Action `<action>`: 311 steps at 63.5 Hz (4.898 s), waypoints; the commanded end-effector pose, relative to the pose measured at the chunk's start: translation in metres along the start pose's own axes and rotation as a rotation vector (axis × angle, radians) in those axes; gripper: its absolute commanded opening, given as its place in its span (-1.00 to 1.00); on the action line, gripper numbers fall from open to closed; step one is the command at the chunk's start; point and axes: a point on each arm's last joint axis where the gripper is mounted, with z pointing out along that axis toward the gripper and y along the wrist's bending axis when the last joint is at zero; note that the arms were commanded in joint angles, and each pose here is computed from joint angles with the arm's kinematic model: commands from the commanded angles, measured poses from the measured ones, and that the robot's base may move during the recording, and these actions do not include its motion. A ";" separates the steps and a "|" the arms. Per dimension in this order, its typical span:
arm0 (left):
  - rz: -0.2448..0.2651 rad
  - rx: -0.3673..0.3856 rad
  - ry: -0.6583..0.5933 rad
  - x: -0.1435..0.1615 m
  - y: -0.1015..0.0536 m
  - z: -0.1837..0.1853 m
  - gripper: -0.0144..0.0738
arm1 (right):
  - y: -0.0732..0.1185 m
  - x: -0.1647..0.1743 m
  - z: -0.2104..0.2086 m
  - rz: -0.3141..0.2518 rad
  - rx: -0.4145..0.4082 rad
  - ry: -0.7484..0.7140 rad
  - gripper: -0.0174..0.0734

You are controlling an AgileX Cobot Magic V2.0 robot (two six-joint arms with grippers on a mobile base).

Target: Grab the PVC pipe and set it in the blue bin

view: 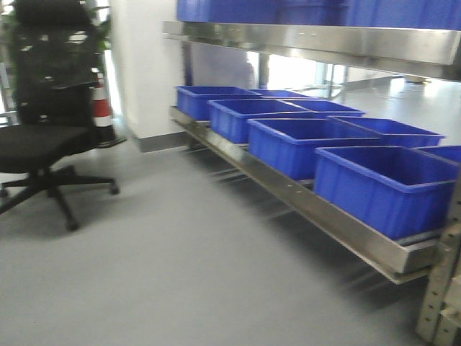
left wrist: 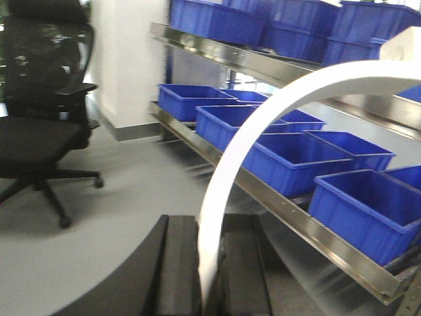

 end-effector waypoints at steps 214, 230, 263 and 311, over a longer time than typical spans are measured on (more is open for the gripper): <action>-0.005 0.007 -0.034 -0.003 -0.001 -0.002 -0.93 | -0.001 -0.002 -0.001 -0.007 0.014 -0.027 -0.96; -0.005 0.007 -0.034 -0.003 -0.001 -0.002 -0.93 | -0.001 -0.002 -0.001 -0.007 0.014 -0.027 -0.96; -0.005 0.007 -0.034 -0.003 -0.001 -0.002 -0.93 | -0.002 -0.005 -0.001 -0.007 0.028 -0.057 -0.96; -0.005 0.005 -0.105 -0.010 0.000 -0.003 -0.93 | -0.004 -0.008 -0.001 -0.007 0.043 -0.090 -0.96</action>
